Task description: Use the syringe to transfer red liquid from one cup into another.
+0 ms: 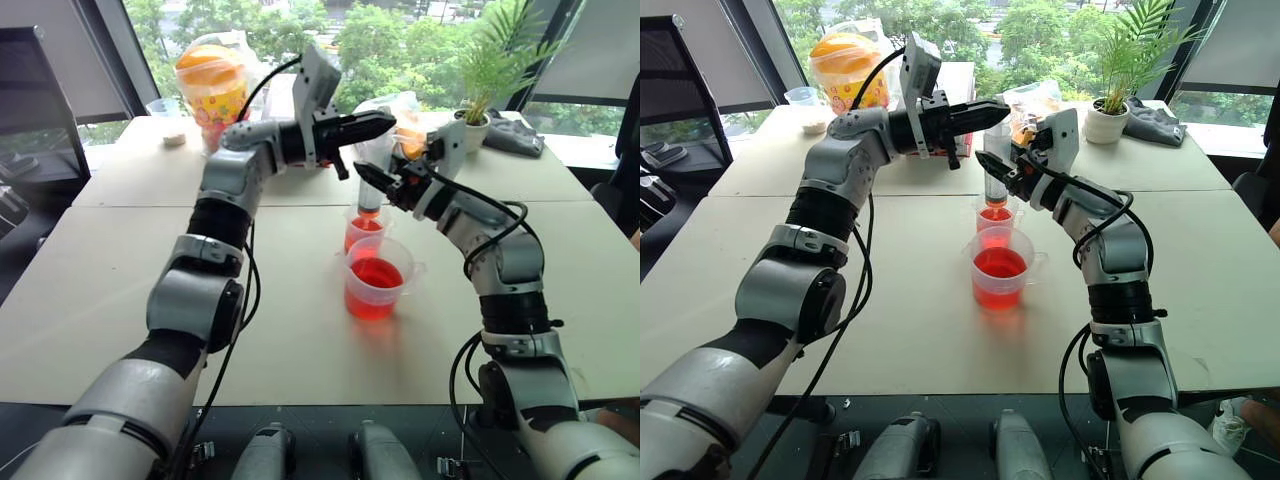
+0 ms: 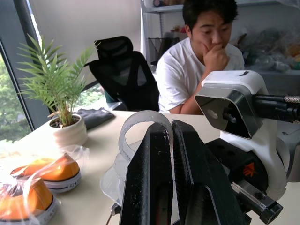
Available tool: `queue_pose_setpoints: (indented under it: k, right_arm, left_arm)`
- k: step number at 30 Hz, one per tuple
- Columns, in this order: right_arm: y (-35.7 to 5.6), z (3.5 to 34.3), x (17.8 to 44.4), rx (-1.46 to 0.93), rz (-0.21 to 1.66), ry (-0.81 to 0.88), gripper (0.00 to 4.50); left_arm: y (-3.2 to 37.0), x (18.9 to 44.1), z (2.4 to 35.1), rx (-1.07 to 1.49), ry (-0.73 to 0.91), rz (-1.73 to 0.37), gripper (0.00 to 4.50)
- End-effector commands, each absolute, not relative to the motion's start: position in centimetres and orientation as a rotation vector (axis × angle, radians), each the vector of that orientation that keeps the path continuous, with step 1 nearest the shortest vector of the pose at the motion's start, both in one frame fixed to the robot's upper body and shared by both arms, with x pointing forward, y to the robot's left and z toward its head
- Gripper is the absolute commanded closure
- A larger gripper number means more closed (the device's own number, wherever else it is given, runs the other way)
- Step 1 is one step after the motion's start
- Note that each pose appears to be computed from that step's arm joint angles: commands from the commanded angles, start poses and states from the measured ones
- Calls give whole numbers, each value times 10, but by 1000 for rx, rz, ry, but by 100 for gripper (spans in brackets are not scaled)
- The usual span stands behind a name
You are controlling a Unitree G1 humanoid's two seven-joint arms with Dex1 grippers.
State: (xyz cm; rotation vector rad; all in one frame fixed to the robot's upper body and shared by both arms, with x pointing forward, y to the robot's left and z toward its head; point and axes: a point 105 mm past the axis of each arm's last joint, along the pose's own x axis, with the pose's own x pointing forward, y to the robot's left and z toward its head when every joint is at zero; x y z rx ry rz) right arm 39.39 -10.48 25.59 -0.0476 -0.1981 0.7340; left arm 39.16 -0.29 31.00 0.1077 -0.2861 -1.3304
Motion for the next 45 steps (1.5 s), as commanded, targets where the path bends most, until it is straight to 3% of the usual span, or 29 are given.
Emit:
queue_pose_setpoints:
  k: [1, 11, 17, 18, 20, 25, 27, 39, 42, 45]
  right_arm:
    - [-104, 333, 370, -69, 749, -467, 298]
    - [-105, 337, 369, -84, 745, -461, 298]
    - [-103, 321, 373, -87, 753, -405, 298]
    - [-102, 319, 373, -84, 754, -400, 298]
    - [-101, 316, 374, -77, 759, -386, 298]
    - [-99, 310, 375, -65, 762, -361, 298]
    - [-100, 308, 376, -62, 759, -350, 298]
    - [-112, 311, 384, -39, 696, -236, 298]
    - [-132, 332, 389, 26, 600, -187, 298]
    - [-168, 344, 391, 69, 476, -11, 298]
  left_arm:
    - [-11, 392, 275, 126, -158, -1363, 446]
    - [-8, 389, 267, 119, -135, -1369, 446]
    - [1, 392, 292, 64, -180, -1339, 446]
    - [3, 392, 296, 57, -187, -1334, 385]
    - [9, 391, 305, 50, -208, -1334, 318]
    - [28, 383, 319, 58, -236, -1346, 75]
    - [38, 377, 318, 87, -233, -1365, 6]
    - [73, 362, 282, 161, -143, -1349, 6]
    - [75, 360, 277, 158, -139, -1339, 6]
    - [78, 357, 268, 158, -128, -1330, 6]
